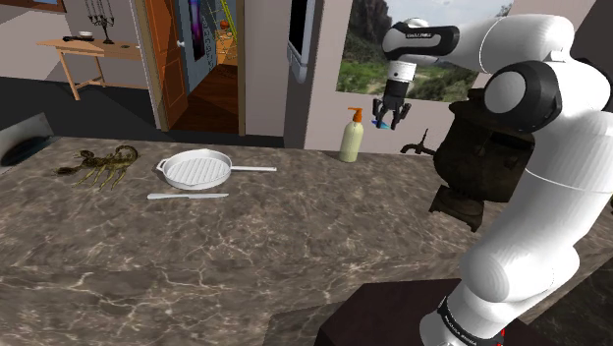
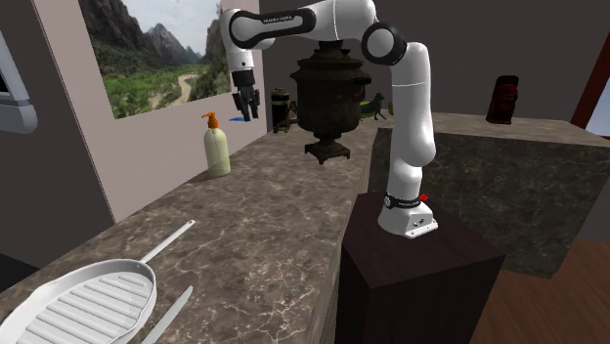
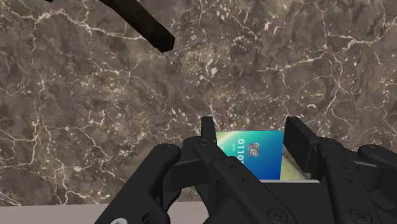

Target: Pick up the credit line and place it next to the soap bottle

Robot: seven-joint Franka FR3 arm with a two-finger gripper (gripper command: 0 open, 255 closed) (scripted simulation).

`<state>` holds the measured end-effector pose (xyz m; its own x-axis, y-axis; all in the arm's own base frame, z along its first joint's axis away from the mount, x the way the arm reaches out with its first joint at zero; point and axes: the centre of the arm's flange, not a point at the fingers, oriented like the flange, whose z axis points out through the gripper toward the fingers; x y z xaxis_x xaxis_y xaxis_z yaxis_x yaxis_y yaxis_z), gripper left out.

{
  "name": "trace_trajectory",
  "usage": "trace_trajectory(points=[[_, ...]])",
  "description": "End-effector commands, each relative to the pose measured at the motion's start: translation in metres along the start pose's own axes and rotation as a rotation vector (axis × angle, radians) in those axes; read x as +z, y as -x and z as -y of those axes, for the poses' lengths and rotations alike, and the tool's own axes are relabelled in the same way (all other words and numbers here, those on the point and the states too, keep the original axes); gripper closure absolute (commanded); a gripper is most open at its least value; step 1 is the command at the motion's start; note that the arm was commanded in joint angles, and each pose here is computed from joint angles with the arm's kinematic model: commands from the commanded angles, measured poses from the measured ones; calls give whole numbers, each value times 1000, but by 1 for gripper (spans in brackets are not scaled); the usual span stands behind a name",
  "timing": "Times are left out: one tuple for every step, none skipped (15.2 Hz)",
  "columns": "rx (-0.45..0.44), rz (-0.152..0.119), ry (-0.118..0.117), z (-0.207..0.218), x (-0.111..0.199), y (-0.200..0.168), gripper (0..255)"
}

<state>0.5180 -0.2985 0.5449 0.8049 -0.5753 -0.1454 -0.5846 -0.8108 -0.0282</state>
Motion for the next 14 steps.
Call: trace_trajectory(points=[[0,-1,0,-1,10,-1,255],[0,-1,0,-1,15,-2,255],[0,-1,0,-1,20,-2,255],[0,-1,0,-1,25,-3,255],[0,-1,0,-1,31,-4,255],[0,-1,0,-1,36,-5,255],[0,-1,0,-1,41,-5,255],[0,-1,0,-2,46,-6,255],[0,-1,0,-2,51,-7,255],[0,-1,0,-2,57,-8,255],[0,-1,0,-2,62,-9,255],[0,-1,0,-2,67,-9,255],[0,-1,0,-2,72,-10,255],[0,-1,0,-2,78,-11,255]])
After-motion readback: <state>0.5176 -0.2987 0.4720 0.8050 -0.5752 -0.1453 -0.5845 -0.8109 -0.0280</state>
